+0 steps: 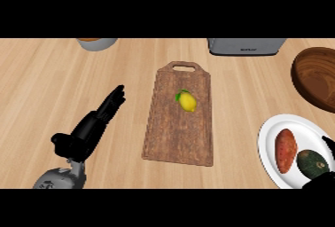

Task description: Pick the squash from the plate and place it in the bowl

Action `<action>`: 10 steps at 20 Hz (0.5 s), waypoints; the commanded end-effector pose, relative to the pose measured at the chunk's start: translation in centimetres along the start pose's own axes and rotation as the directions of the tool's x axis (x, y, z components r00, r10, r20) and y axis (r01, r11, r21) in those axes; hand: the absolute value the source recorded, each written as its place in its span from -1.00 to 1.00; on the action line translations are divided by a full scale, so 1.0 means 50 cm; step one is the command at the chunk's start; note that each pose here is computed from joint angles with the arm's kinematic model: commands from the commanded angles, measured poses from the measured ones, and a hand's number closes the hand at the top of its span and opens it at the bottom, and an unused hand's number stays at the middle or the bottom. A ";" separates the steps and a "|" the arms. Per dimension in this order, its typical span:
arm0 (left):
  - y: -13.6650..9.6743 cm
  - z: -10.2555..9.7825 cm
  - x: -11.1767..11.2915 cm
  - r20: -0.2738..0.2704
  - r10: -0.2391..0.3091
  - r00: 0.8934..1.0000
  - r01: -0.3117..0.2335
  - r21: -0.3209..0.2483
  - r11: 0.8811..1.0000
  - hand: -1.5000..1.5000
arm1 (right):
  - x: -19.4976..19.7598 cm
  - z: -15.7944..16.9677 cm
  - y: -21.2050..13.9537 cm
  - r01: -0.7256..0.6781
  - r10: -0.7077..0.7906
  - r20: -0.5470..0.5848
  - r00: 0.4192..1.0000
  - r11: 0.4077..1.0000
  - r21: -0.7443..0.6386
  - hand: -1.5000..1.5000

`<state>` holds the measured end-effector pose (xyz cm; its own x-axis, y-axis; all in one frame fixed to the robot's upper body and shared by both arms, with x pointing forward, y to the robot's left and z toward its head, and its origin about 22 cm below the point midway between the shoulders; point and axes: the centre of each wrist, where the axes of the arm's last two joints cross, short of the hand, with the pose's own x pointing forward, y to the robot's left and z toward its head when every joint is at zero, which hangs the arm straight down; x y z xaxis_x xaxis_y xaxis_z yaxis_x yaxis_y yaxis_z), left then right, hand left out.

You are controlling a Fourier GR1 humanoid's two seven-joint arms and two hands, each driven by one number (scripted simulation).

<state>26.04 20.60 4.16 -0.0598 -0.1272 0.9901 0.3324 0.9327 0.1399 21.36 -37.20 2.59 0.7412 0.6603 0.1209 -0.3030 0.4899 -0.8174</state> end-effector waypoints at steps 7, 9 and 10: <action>0.001 -0.026 -0.032 -0.012 0.003 1.000 -0.004 -0.004 1.000 0.00 | 0.020 -0.034 -0.001 0.017 -0.003 0.123 0.992 0.994 -0.111 1.00; 0.002 0.018 -0.012 0.014 -0.003 1.000 0.003 -0.023 1.000 0.00 | -0.046 -0.055 -0.010 0.016 0.000 0.120 0.993 0.992 -0.126 1.00; 0.005 0.001 0.003 0.003 0.020 1.000 -0.020 0.000 1.000 0.00 | -0.033 -0.088 0.032 -0.002 0.016 0.116 0.993 0.992 -0.125 1.00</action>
<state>26.14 20.43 3.81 -0.0600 -0.1215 0.9908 0.3362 0.9321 0.1347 22.04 -38.84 0.82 0.6760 0.7137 0.1834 -0.2337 0.4436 -0.8652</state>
